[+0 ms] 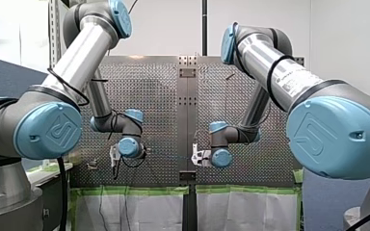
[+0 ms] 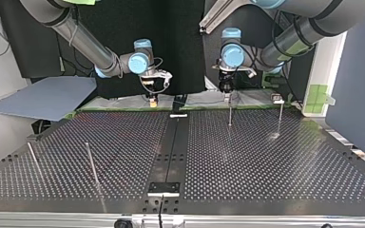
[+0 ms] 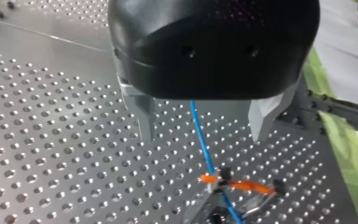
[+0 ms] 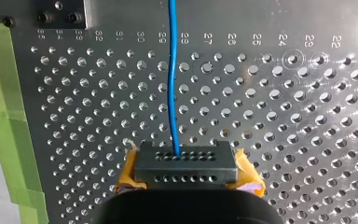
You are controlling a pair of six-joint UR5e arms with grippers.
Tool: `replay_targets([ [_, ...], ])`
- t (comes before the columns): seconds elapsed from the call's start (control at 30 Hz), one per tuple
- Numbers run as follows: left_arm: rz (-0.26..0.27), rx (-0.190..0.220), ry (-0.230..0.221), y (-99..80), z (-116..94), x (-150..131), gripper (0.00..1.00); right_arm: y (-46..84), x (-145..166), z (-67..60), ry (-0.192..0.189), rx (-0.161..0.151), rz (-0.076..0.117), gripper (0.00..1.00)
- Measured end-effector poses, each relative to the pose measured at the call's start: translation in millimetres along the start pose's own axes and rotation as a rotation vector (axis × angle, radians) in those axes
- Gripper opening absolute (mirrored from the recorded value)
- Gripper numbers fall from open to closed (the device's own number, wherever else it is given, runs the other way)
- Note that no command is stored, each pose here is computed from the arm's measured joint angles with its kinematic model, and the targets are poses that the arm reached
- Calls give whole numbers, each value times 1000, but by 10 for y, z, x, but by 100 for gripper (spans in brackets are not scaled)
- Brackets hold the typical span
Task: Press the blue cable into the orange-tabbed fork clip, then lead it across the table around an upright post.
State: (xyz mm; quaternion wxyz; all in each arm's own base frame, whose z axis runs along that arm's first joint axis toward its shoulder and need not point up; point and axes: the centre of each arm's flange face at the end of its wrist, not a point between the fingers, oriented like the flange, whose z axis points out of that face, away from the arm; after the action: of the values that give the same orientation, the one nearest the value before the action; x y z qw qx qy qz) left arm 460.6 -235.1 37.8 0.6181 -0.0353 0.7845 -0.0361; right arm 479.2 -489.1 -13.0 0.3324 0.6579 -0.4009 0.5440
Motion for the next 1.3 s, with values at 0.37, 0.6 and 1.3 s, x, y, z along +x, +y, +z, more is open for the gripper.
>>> replay_targets([
  [0.37,-40,10,-25,-153,69,-73,100,-4,3,-1,-1,1,-1,0],
  [0.6,-42,18,0,-250,189,39,100,-13,1,-6,-2,2,-1,0],
  [1.3,-96,24,-16,-367,483,81,100,-20,-1,-10,-4,5,-2,0],
])
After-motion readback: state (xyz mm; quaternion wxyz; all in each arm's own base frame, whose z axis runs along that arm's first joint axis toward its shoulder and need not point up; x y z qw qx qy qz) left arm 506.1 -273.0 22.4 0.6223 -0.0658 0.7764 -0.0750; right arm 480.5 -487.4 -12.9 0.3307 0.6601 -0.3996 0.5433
